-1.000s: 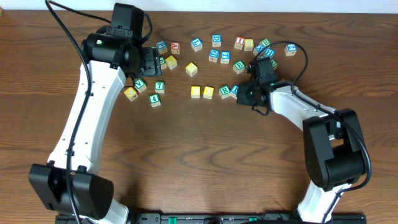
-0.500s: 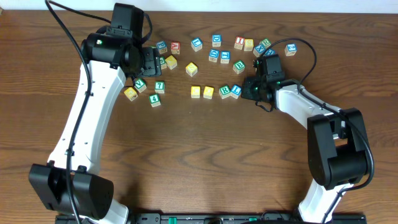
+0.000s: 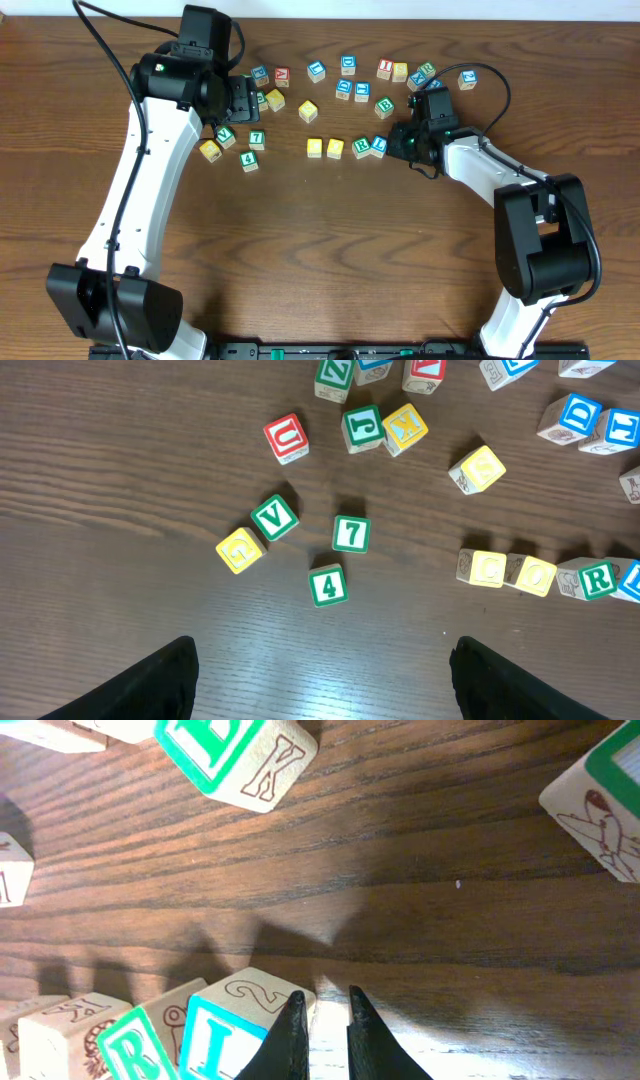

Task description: Spell out CORL

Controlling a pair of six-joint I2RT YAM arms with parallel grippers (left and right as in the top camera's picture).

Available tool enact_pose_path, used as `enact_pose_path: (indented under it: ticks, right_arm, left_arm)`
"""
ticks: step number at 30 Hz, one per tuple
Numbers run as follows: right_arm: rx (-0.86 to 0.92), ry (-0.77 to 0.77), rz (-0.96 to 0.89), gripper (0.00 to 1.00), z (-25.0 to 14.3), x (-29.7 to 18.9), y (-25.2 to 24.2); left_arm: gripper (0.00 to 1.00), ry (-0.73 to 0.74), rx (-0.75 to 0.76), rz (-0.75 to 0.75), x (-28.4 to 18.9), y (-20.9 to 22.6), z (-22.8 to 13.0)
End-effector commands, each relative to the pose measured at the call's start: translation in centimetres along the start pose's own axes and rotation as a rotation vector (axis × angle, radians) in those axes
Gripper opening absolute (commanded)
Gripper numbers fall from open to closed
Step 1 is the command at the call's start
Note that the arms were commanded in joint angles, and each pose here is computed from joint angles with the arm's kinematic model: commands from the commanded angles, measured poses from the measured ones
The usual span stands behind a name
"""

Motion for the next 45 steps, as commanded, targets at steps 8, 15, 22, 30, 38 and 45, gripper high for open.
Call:
enact_pose_path:
  ticks: [8, 15, 22, 30, 38, 45]
  right_arm:
    - [0.008, -0.010, 0.038, 0.12, 0.1, 0.3, 1.2]
    - [-0.046, 0.001, 0.072, 0.12, -0.9, 0.6, 2.7]
    - [-0.060, 0.002, 0.071, 0.11, -1.1, 0.6, 2.9]
    - [-0.019, 0.025, 0.087, 0.09, -0.4, 0.2, 1.9]
    - [0.033, 0.096, 0.056, 0.09, -1.5, 0.1, 1.1]
    - [0.066, 0.079, 0.003, 0.09, -1.4, 0.2, 0.3]
  left_arm:
    - [0.80, 0.014, 0.006, 0.009, 0.3, 0.1, -0.3]
    - [0.80, 0.014, 0.007, 0.008, 0.3, 0.1, -0.3]
    - [0.80, 0.014, 0.006, 0.008, 0.3, 0.1, -0.3]
    - [0.80, 0.040, 0.007, -0.082, 1.3, -1.1, -0.8]
    - [0.67, 0.140, 0.065, -0.236, 6.0, -3.4, -1.8]
    - [0.37, 0.195, 0.118, -0.355, 10.0, -5.1, -2.1]
Point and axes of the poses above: each gripper's point midway between its finger pads, its own x axis out along the fingers, its own y axis along the line the jaws close on, z = x × y, the point moved 5 cm from there along -x, back along the fingers, and after that the axes turned 12 degrees about x, right-handed, at the moved point
